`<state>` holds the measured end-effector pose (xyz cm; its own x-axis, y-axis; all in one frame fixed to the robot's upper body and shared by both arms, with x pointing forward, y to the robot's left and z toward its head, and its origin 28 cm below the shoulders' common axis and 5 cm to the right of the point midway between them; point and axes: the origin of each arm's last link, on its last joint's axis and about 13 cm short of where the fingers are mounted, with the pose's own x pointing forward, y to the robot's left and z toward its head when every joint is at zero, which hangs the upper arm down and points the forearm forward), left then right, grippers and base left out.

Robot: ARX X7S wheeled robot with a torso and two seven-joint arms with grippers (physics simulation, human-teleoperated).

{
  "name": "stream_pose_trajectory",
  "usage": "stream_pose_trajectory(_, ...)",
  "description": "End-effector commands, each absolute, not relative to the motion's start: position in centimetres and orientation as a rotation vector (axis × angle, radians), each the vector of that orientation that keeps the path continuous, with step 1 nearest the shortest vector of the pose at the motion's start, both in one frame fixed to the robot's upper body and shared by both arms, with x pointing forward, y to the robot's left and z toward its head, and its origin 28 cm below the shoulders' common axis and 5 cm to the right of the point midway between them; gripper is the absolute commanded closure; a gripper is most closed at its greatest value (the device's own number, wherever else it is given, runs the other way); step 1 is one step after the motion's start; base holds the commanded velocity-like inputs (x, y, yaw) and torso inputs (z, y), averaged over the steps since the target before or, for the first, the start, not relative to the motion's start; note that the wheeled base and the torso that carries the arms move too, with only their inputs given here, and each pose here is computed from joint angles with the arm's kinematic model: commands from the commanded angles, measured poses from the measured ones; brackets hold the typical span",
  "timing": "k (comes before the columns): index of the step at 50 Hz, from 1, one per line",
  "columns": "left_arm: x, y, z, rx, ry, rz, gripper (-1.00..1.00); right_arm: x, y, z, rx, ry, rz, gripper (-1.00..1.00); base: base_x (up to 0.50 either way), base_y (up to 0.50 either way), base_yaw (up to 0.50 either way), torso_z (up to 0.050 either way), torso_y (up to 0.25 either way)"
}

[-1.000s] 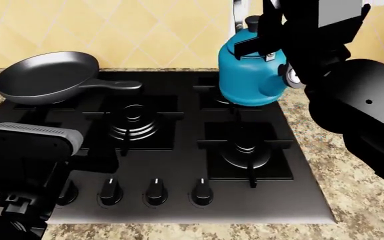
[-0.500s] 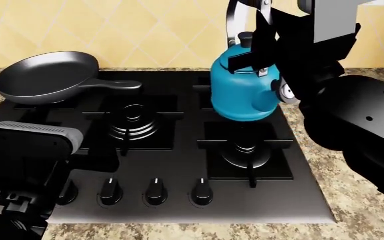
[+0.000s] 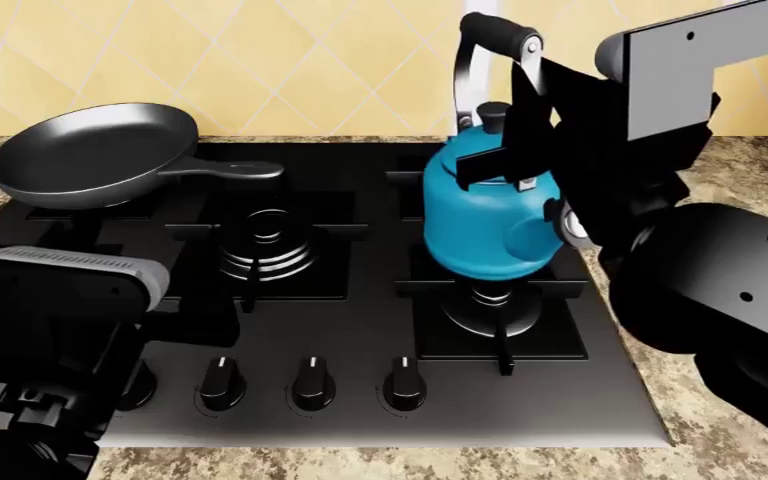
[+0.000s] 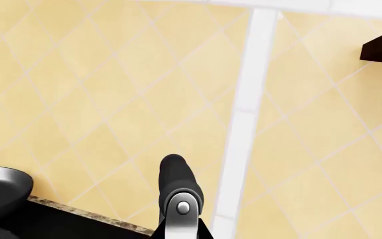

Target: Pick the kettle from the counter and place it on a stove burner. Then turn the burner on.

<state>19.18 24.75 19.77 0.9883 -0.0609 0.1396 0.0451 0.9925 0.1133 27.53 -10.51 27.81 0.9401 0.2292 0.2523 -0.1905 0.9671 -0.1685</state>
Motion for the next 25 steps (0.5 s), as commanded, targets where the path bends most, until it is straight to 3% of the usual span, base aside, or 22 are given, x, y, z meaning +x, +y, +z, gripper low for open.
stream_pose_trajectory(1, 19.2, 24.8, 19.6, 0.110, -0.141, -0.053, -1.00, 27.5, -11.0, 27.6, -0.139, -0.314, 0.184, 1.00, 0.00, 0.00, 0.00, 0.000, 0.010)
stream_pose_trajectory(25, 19.3, 24.9, 19.5, 0.106, -0.140, -0.049, -1.00, 29.0, -11.4, 24.8, -0.096, -0.275, 0.171, 1.00, 0.00, 0.00, 0.00, 0.000, 0.001)
